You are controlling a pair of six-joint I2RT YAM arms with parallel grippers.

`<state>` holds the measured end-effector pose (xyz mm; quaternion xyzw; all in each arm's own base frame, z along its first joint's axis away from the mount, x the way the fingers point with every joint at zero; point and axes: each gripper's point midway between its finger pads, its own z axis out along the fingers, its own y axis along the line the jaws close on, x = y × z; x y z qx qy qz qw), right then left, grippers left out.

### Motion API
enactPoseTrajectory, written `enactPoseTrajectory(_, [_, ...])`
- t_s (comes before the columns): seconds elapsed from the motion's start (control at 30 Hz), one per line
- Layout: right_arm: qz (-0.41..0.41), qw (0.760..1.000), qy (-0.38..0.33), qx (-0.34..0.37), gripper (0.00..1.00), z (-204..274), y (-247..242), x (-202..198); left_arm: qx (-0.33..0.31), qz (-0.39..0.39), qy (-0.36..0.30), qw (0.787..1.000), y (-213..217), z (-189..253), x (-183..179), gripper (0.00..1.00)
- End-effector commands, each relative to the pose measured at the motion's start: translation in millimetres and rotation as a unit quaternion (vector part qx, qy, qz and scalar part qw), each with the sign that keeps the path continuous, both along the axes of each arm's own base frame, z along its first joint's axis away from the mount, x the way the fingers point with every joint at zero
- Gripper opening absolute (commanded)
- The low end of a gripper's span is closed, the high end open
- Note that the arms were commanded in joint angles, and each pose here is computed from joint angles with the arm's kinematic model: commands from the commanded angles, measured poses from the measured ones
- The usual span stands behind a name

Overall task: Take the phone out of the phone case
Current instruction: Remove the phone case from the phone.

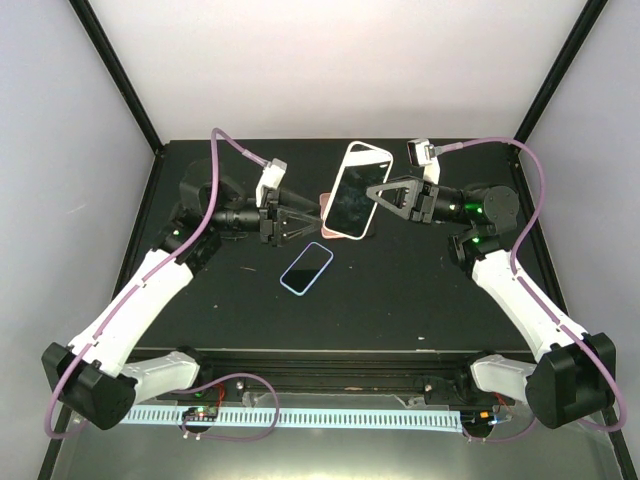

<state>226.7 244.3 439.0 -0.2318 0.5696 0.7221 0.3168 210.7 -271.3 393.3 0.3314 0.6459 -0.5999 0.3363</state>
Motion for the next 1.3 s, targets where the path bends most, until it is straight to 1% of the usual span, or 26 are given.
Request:
enactPoseTrajectory(0.0, [-0.013,0.999,-0.034,0.025,0.01,17.5,-2.6,-4.4,-0.006,0.002,-0.023,1.000,-1.9,11.8,1.9,0.71])
enactPoseTrajectory(0.23, [-0.010,0.999,-0.035,0.027,0.01,18.7,-1.7,-6.0,-0.001,0.010,-0.015,1.000,-3.2,5.9,7.5,0.71])
enactPoseTrajectory(0.3, [-0.007,0.999,-0.039,0.029,0.01,20.6,-2.0,-8.3,0.005,0.022,-0.006,1.000,-3.5,-0.1,12.6,0.68])
enactPoseTrajectory(0.43, [-0.003,0.999,-0.042,0.032,0.01,23.7,-2.2,-12.5,0.021,0.062,0.021,0.998,0.2,-16.1,31.8,0.60])
enactPoseTrajectory(0.6, [0.003,0.998,-0.048,0.037,0.01,27.5,-3.2,-18.9,0.034,0.091,0.038,0.995,3.4,-28.9,47.2,0.56])
enactPoseTrajectory(0.8, [0.011,0.998,-0.048,0.040,0.01,28.0,-1.7,-23.1,0.054,0.121,0.046,0.990,5.5,-40.0,59.9,0.54])
enactPoseTrajectory(1.03, [0.028,0.998,-0.044,0.042,0.01,26.2,4.9,-28.8,0.067,0.131,0.052,0.988,4.8,-49.3,67.1,0.53])
enactPoseTrajectory(1.27, [0.059,0.997,-0.037,0.039,0.01,19.5,19.0,-39.6,0.054,0.117,0.055,0.990,-0.1,-43.7,67.2,0.53])
